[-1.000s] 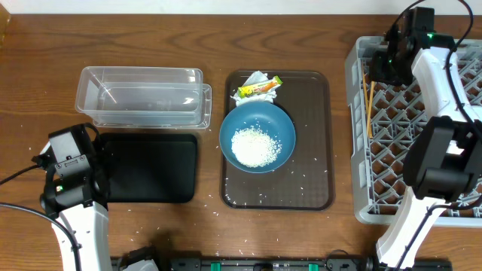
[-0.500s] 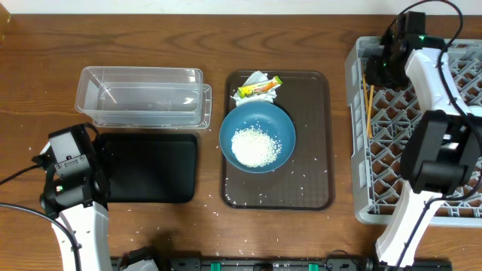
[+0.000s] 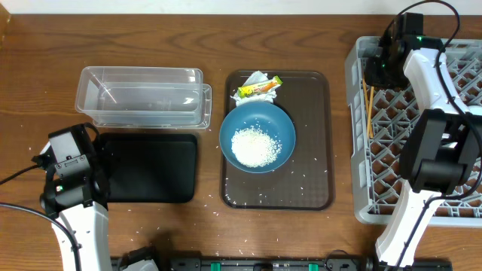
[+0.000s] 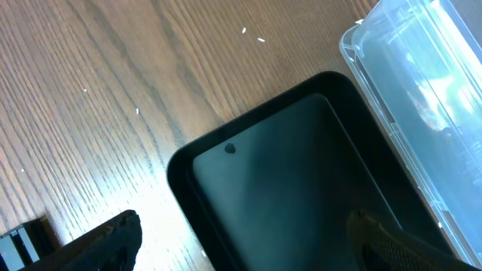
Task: Sort waste into correct bins and load items into the dishwasher rack
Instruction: 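Push the chopstick down into the rack slot with the right gripper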
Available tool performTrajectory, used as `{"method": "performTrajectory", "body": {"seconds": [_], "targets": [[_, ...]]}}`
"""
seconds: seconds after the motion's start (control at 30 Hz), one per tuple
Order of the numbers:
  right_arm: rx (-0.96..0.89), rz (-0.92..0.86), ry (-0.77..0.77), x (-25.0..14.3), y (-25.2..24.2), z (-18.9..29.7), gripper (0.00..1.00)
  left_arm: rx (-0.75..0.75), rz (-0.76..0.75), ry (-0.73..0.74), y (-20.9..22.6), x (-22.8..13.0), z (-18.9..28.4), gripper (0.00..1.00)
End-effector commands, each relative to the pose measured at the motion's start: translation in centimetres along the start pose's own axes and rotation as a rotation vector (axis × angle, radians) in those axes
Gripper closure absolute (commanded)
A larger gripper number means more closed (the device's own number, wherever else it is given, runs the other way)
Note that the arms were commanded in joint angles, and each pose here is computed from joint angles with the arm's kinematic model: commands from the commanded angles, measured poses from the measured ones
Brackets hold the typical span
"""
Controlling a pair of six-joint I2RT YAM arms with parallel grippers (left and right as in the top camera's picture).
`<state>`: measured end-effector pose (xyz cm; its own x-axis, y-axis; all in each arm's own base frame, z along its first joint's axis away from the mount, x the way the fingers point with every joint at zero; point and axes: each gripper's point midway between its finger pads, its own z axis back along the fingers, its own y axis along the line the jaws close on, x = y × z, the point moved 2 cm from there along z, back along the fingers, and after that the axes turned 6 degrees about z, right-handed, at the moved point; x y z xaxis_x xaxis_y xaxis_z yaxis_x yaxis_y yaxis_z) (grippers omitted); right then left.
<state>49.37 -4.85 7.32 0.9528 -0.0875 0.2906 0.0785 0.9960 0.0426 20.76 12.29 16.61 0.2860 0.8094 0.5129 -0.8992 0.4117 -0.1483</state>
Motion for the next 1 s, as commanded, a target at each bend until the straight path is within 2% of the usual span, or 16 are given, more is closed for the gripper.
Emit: {"method": "performTrajectory", "body": {"seconds": [0.0,0.63,0.97], "targets": [[0.066,0.020,-0.011,0.3,2.1,-0.3,0.99,-0.002,0.019,-0.020,0.0,0.6,0.4,0.11],[0.123,0.027,-0.078,3.6,3.2,5.3,0.99,-0.002,0.019,-0.020,0.0,0.6,0.4,0.11],[0.140,0.031,-0.118,4.7,3.5,6.6,0.97,-0.002,0.019,-0.020,0.0,0.6,0.4,0.11]]}}
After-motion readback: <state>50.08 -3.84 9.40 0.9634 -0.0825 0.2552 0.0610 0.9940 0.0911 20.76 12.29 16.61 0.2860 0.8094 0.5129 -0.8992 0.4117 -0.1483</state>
